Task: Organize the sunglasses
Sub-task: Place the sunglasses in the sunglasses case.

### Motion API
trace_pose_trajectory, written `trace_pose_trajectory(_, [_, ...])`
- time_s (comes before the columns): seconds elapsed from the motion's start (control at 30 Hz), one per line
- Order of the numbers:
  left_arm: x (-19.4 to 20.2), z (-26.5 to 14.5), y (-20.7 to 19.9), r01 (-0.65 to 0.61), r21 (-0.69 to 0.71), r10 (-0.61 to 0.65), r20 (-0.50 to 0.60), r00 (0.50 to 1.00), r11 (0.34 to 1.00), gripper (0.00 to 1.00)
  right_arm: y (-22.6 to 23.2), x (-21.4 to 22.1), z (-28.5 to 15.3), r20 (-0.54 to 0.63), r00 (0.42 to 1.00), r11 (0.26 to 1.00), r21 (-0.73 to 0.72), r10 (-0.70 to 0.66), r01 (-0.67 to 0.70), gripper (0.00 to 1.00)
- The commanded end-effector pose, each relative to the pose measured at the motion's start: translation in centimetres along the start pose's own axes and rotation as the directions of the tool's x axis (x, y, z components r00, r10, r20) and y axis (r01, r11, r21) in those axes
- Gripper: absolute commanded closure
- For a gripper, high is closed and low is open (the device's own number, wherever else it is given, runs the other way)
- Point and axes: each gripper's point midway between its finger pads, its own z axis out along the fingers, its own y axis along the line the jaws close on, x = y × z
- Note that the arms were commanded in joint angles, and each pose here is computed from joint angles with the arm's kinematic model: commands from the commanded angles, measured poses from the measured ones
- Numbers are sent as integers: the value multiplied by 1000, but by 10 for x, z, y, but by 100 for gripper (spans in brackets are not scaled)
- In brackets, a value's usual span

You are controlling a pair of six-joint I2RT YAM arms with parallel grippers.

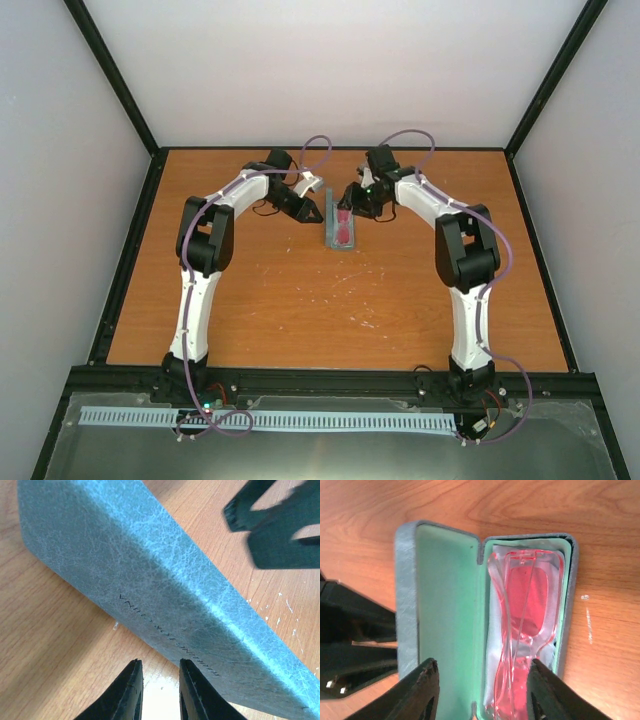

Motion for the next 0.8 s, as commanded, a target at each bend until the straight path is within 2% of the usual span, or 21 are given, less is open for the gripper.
trace_pose_trajectory(0.0, [-13, -8, -13, -27, 8, 27, 33, 999, 1000, 77, 5, 4, -25, 41, 999, 999, 33, -32, 30, 57])
trace_pose_trajectory(0.07, [-13, -8, -13, -27, 8, 27, 33, 999, 1000, 77, 2, 14, -25, 22, 999, 999, 30, -24, 23, 73])
trace_pose_trajectory(0.2, [-11, -7, -13, -26, 9, 25, 30, 999, 1000, 77, 1, 44, -18, -52, 998, 1000, -1, -29, 29, 96])
trace_pose_trajectory(0.43, [-8, -7, -13, -22, 8, 21, 31, 999, 1000, 77, -4, 83, 0, -143, 989, 999, 4, -41, 42, 97])
trace_pose_trajectory(0.77, [-7, -10, -15, -23, -1, 23, 37, 999, 1000, 77, -20, 88, 20, -170, 985, 998, 46, -25, 33, 95])
